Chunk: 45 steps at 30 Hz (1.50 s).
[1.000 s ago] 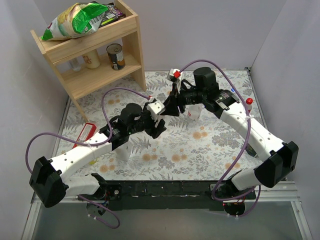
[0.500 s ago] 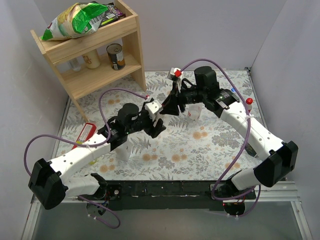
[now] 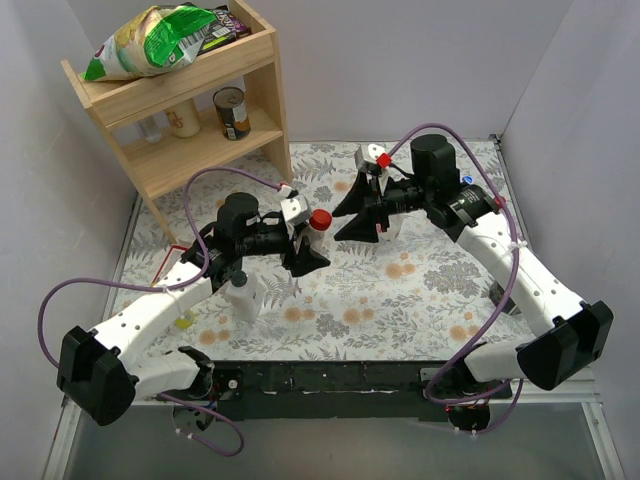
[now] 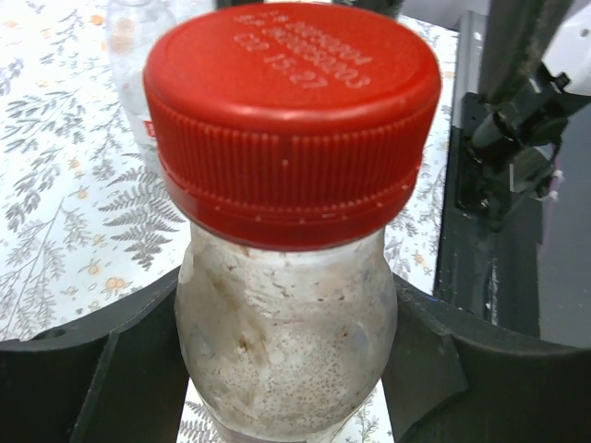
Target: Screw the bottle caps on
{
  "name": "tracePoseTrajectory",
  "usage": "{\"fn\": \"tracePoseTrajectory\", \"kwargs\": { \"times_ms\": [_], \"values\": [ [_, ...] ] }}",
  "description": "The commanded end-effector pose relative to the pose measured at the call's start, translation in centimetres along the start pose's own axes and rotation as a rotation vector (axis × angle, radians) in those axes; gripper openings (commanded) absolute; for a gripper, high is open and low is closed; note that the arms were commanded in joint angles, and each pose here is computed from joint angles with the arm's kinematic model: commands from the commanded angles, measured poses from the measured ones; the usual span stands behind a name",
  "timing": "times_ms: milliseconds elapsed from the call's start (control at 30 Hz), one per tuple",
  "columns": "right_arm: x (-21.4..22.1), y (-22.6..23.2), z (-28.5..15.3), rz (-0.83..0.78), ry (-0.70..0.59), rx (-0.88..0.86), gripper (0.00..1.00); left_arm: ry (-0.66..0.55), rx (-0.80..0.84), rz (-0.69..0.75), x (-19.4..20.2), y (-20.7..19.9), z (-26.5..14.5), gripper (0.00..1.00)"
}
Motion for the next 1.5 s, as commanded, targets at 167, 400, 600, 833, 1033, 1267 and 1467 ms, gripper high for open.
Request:
{"fn": "tracePoseTrajectory", "kwargs": {
  "times_ms": [167,400,600,833,1033,1267,1467],
  "values": [
    [-1.5,-0.4,0.6,-0.009,-0.101,-0.027,0.71,-0.039,0.099,0.065,-1.9,-0.9,-0.4,0.00],
    [-1.6,-1.0,1.4,0.029,-0.112,-0.077,0.71,-0.039,0.107,0.089,-2.0,-0.8,-0.3,0.00],
    [-1.2,-1.3,2.0,0.071,-0.118,-0.096,0.68,-0.038,0.102,0.105,-2.0,-0.7,-0.2,0.00],
    [-2.1,-1.6,2.3,0.076,-0.141,-0.122,0.68,-0.031,0.098,0.097,-1.8,-0.5,0.0,0.00],
    [-1.6,-1.5,2.6,0.089,-0.133,-0.136,0.63,-0.032,0.095,0.095,-1.7,-0.2,0.2,0.00],
    [-2.0,-1.7,3.2,0.067,-0.143,-0.135,0.47,-0.030,0.089,0.087,-1.7,-0.1,0.4,0.00],
    [-2.2,-3.6,2.7,0.055,-0.099,0.125,0.10,-0.074,-0.104,0.061,-2.5,1.1,0.6,0.00]
  ]
}}
Point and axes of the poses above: each gripper's point midway between its finger pads, its own z axis out along the fingers, its own y axis along the line the jaws close on, x = y × z, the point moved 8 cm from there along -z, back along the fingers, and after that the axes turned 1 degree about -z, right-handed, at the moved point
